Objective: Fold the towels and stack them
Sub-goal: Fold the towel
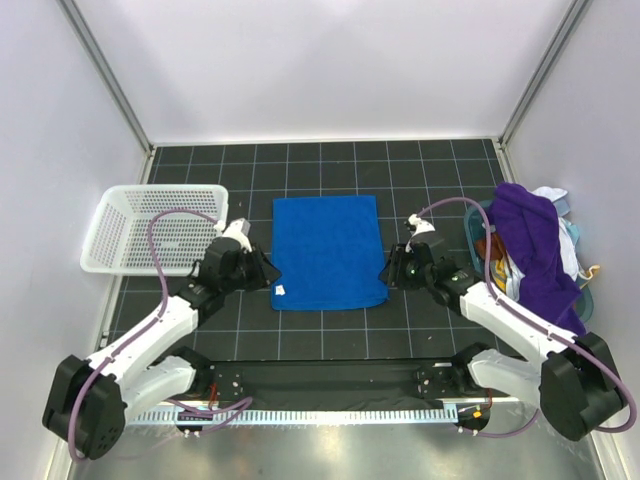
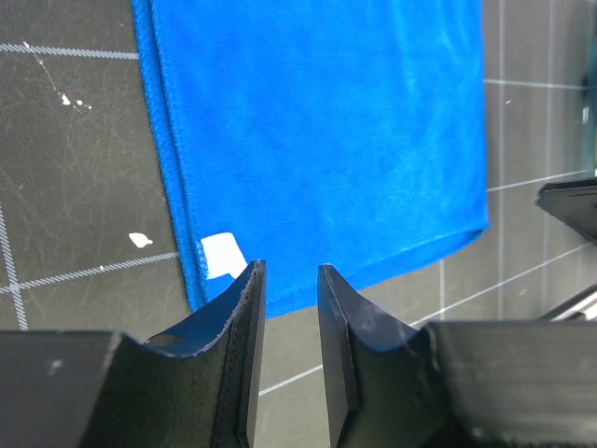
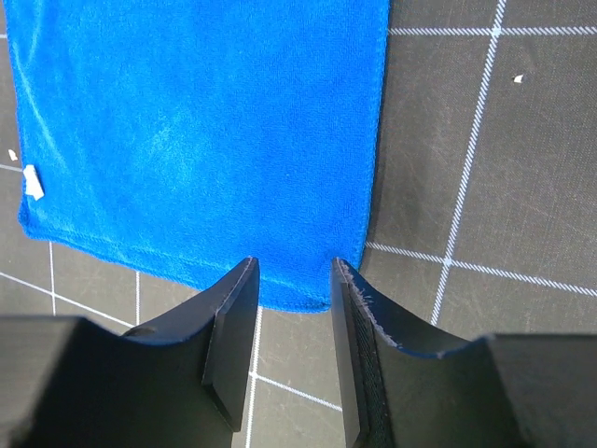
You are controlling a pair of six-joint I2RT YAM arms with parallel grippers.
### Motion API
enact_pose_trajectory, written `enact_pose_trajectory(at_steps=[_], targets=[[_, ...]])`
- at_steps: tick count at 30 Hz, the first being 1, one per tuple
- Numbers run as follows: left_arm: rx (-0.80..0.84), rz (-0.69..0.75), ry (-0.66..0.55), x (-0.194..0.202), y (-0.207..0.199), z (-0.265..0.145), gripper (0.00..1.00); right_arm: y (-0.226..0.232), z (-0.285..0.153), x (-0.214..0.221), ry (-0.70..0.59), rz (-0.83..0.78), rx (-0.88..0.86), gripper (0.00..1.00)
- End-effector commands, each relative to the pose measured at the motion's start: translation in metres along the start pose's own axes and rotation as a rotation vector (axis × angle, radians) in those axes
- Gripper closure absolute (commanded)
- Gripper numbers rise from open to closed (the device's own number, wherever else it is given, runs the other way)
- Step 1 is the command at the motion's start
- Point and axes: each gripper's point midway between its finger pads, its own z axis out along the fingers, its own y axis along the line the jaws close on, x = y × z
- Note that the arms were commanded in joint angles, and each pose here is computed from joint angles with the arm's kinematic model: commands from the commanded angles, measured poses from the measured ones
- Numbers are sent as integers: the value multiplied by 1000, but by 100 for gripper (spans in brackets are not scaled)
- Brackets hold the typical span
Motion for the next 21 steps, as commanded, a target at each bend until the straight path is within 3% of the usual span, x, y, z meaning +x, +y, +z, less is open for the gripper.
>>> enact_pose_trajectory(at_steps=[1,6,12,21], targets=[[25,-23,-28,-17,-17,-7,67,9,-4,-17,-38,15,8,57],[-47,-15,17,-9,-2,13,70,8,12,-5,8,24,30,57],[-147,-43,124,32,33,34,72,-10,25,19,49,21,144,58],[-227,-52,228,65,55,48,69,-21,30,45,93,2,233,59]])
